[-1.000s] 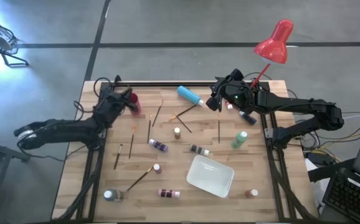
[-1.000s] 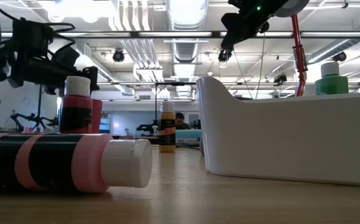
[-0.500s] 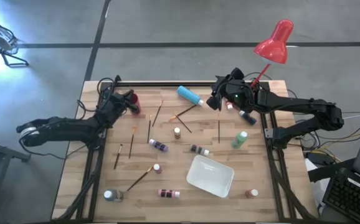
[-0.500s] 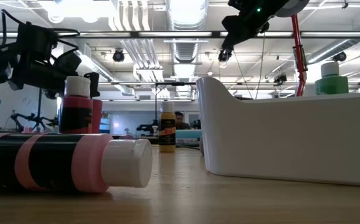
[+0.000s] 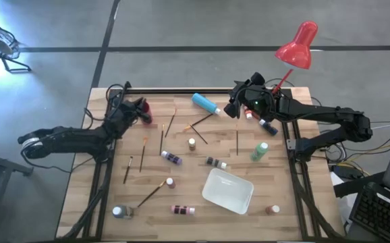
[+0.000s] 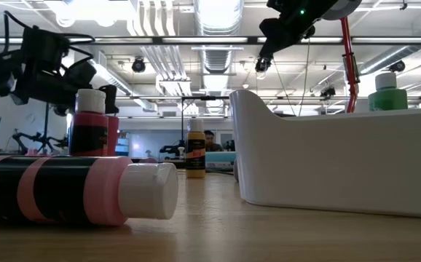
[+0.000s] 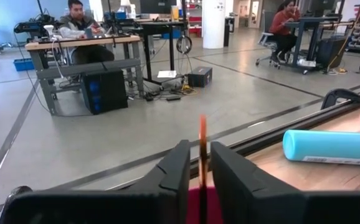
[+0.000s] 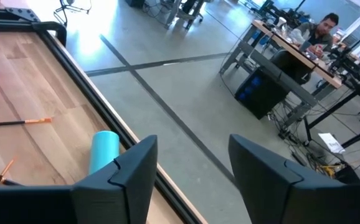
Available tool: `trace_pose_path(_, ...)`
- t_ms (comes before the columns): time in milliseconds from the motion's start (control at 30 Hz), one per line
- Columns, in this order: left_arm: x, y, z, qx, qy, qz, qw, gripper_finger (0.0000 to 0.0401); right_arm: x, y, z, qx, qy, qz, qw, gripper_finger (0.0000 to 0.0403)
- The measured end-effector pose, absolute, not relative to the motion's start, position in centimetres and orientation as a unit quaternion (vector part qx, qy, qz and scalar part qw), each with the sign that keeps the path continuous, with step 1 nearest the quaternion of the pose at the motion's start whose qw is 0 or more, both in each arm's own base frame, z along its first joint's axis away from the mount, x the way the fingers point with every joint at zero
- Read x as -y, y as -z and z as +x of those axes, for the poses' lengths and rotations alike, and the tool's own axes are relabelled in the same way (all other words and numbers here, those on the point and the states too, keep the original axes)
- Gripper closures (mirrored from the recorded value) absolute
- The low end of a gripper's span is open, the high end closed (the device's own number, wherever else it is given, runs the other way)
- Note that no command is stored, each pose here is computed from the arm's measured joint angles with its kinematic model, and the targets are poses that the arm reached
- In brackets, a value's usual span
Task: Pick & Place Paint Supplies
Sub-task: Put the orange paintbrush into the pink cup
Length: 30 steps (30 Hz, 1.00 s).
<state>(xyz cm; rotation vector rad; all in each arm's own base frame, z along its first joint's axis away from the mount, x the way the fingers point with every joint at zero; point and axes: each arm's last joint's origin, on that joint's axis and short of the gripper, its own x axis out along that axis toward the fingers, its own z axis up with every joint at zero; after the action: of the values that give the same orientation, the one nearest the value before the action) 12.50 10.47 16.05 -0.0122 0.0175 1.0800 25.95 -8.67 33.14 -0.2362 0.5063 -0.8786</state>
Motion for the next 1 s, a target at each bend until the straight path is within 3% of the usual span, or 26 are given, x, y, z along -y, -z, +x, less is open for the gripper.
trace_pose_path(267,-11.1,-18.8,13.4,0.033,-0.514,0.014,0.857,0.0277,8.7,-33.1,26.0,-0.242,0.419,-0.113,0.868,0.0221)
trace_pose_path(433,-11.4,-22.0,14.1,0.072,-0.494,0.033,0.866,0.0269,8.7,-33.1,25.9,-0.244,0.419,-0.116,0.867,0.0226)
trace_pose_path(667,-11.4,-26.1,15.4,0.072,-0.369,0.032,0.926,0.0270,8.6,-33.1,26.0,-0.237,0.419,-0.102,0.870,0.0233)
trace_pose_path(800,-11.3,-28.0,16.0,0.034,-0.292,-0.001,0.956,0.0270,8.4,-33.0,26.3,-0.223,0.366,-0.057,0.902,0.0241)
trace_pose_path(1000,-11.3,-29.1,16.9,-0.026,-0.233,-0.027,0.972,0.0270,8.2,-33.0,26.5,-0.223,0.336,-0.050,0.914,0.0254)
